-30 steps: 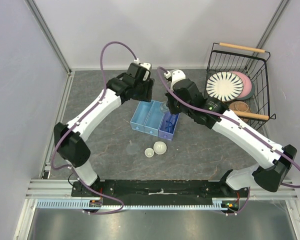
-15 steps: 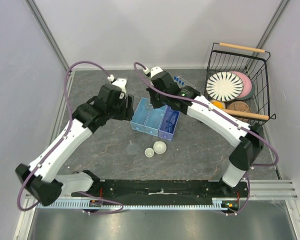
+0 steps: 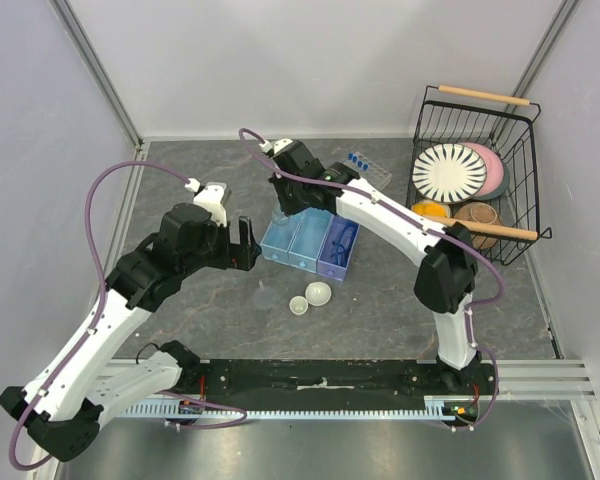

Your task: Organize the chemistry lab equipment

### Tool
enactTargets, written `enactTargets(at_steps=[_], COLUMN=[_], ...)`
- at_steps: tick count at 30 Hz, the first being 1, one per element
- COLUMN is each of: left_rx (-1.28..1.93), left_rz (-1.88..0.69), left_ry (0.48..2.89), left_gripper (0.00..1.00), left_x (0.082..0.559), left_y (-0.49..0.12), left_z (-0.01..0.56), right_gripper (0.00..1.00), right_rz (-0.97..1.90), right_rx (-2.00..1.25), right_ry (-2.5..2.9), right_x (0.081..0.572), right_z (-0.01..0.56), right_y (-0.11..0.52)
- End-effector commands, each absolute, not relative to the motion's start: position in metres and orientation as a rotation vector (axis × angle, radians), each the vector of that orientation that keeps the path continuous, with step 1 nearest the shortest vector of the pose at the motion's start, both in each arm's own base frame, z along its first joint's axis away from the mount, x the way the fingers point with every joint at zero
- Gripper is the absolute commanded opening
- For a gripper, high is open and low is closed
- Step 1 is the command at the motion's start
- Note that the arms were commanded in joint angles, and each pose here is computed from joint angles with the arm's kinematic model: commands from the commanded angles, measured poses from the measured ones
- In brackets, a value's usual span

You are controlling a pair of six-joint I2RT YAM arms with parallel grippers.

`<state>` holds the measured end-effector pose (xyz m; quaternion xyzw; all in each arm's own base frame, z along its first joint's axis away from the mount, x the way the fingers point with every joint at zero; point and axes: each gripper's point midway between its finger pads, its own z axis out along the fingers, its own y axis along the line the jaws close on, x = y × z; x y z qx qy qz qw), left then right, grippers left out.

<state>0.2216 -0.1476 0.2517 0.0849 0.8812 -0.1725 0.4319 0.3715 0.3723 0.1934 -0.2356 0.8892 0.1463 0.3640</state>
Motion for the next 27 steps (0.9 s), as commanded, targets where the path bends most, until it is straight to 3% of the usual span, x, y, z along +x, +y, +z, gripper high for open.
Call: enactTargets(at_steps=[1, 27], left_rx=[0.2, 0.259], left_rz=[-0.488, -0.484], left_ry=[2.158, 2.149], left_gripper=[1.0, 1.0], left_x=[0.217, 0.217], left_y=[-0.15, -0.152], left_z=[0.258, 0.244], right_gripper=[0.0, 0.0], right_rz=[0.423, 0.375], right_rx=[-0.659, -0.949], right_ry=[2.27, 2.474], right_x=[0.377, 0.346], right_z=[0.201, 0.094], right_y=[0.391, 0.402])
